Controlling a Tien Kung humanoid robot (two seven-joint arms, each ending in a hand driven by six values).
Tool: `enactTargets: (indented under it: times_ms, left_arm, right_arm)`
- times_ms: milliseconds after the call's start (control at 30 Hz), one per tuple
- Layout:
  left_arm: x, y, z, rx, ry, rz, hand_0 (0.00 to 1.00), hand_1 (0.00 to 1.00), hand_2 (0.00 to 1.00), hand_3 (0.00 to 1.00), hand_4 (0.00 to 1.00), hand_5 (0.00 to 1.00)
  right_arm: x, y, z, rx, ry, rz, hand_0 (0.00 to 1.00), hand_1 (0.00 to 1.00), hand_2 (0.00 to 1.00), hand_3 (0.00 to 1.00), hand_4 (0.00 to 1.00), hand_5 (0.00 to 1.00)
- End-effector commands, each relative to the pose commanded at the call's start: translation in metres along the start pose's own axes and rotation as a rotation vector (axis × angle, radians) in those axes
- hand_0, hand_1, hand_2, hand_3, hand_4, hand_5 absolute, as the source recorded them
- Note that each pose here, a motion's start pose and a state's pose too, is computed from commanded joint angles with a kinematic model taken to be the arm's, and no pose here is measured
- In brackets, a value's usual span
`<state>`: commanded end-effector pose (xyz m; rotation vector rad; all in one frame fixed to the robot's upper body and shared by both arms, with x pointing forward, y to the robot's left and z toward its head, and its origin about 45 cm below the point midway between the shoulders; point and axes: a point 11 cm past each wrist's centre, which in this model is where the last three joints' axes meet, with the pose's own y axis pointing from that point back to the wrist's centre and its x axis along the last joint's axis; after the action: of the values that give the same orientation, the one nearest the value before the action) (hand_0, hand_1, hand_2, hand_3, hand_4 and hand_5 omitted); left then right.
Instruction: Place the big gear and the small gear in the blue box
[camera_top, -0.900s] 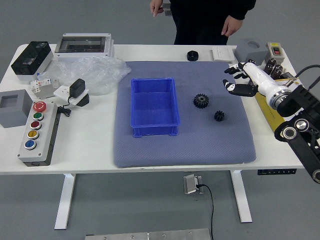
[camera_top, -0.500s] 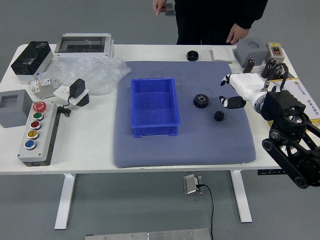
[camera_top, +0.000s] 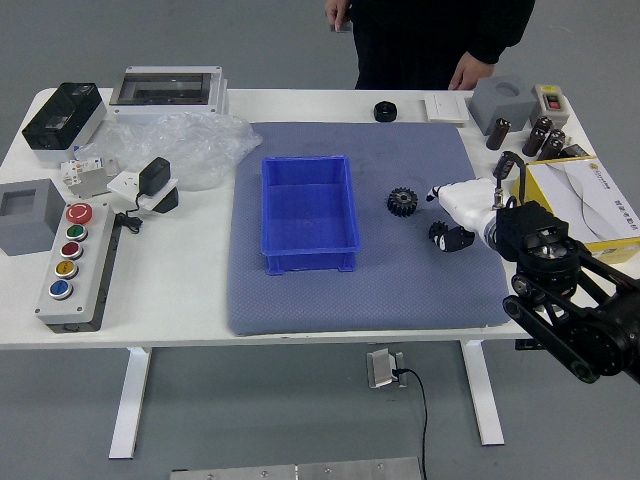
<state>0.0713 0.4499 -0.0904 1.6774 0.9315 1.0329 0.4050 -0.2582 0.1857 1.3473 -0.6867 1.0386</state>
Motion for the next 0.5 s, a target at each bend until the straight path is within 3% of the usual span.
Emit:
enactTargets:
  times_ms: [500]
  left_arm:
    - [-0.002,0.000,0.001,-0.003,-0.002,-0.004,0.829,0.789,0.780,0.759,0.664,0.356]
  right_arm:
    - [-0.013,-0.007,0.007,-0.022,0.001,-0.019,0.799,0.727,0.807,0.849,0.652,0.284]
